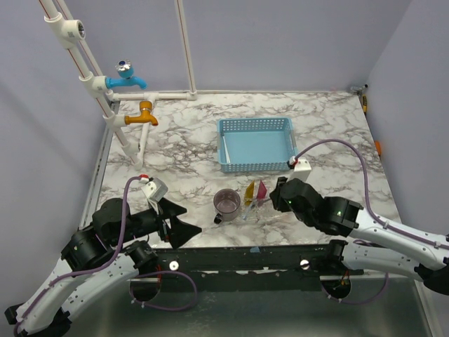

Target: Prepare toiletry sets of a toothbrush and toothpaste on the tray

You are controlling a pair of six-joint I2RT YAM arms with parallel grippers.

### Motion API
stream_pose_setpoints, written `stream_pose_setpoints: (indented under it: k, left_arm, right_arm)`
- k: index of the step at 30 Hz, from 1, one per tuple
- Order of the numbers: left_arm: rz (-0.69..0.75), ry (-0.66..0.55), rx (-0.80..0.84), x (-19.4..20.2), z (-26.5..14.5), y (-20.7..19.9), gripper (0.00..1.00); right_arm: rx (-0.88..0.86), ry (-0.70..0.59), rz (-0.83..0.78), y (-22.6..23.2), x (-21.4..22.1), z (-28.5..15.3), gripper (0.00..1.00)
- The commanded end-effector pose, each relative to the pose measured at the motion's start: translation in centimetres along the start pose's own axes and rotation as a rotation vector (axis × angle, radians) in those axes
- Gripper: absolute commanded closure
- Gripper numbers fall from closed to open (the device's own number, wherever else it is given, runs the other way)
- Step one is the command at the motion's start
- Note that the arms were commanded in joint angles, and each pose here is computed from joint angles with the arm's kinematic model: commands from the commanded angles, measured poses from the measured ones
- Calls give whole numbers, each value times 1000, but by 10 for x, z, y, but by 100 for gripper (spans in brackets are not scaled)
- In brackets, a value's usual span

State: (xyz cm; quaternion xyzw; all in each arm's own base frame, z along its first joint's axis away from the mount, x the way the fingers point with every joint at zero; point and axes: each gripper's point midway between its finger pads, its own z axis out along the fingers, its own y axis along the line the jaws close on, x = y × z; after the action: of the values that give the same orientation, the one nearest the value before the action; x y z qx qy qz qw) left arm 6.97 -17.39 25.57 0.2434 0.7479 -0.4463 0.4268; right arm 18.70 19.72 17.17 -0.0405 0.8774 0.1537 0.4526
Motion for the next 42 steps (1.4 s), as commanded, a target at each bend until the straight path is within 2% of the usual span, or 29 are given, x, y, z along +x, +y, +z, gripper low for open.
stream_pose_setpoints:
  k: [1, 9, 34, 42]
  left_arm:
    - [-1, -8, -14, -1, 4, 4, 1]
    - [-1, -5, -15, -1, 4, 4, 1]
    - [-15, -10, -71, -4, 5, 12, 1]
    - [-20, -59, -222, -22, 6, 35, 1]
  right_arm:
    - [16, -36, 18, -6, -5, -4, 67]
    - [17, -50, 22, -8, -15, -11, 66]
    - [-12, -137, -32, 11, -60, -21, 44]
    - [41, -169, -84, 19, -80, -15, 24]
